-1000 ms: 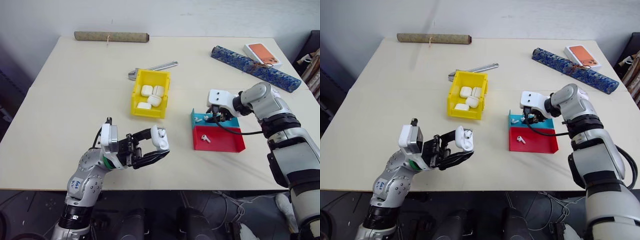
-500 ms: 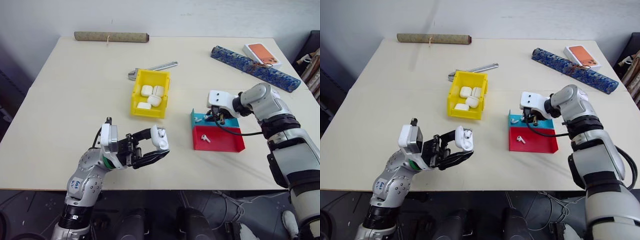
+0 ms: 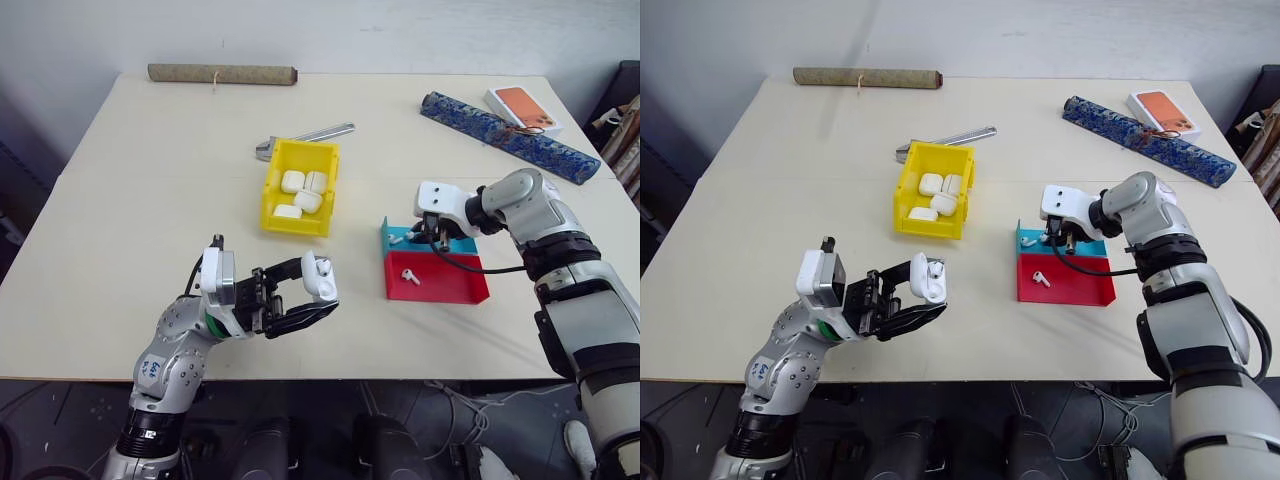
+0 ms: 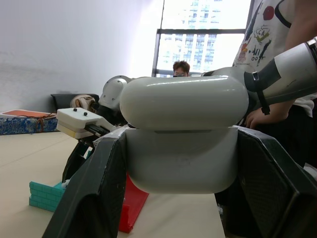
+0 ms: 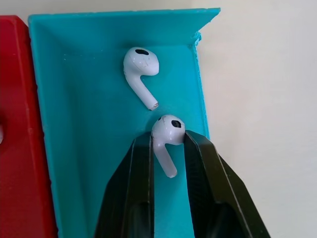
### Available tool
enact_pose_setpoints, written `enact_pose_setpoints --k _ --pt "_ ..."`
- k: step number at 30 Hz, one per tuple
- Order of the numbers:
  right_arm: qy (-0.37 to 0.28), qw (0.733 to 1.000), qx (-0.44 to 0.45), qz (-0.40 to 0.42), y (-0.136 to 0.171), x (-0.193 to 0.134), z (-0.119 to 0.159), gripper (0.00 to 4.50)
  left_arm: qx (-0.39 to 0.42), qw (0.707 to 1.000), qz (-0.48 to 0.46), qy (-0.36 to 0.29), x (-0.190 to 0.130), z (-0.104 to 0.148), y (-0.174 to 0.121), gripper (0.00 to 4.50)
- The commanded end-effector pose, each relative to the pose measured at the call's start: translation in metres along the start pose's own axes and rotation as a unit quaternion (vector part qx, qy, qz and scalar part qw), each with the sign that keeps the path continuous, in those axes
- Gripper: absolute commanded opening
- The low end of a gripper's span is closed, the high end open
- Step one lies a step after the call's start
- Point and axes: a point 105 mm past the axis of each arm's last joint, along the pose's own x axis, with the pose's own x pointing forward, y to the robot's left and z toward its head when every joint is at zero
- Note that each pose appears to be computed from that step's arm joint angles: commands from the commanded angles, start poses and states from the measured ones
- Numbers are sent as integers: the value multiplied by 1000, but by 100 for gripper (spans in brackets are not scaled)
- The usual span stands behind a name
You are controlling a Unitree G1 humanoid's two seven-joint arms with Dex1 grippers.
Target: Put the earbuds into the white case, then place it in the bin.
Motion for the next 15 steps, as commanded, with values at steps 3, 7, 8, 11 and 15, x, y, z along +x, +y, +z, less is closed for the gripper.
enact_pose_setpoints --k 3,7,8,11,15 --pt "4 1000 8 9 5 3 -5 43 18 1000 -10 -7 1 7 -3 280" --pt "-18 1000 15 0 1 -5 0 43 19 1000 -9 -7 1 7 -3 280" --pt "-36 999 16 -3 -2 -10 4 43 20 1000 -9 -8 1 8 -3 280" --pt "-137 990 33 -5 -6 -36 25 43 22 1000 -7 -13 2 10 -2 280" --pt "-330 938 89 53 7 -89 62 43 28 999 -6 -25 6 15 3 280"
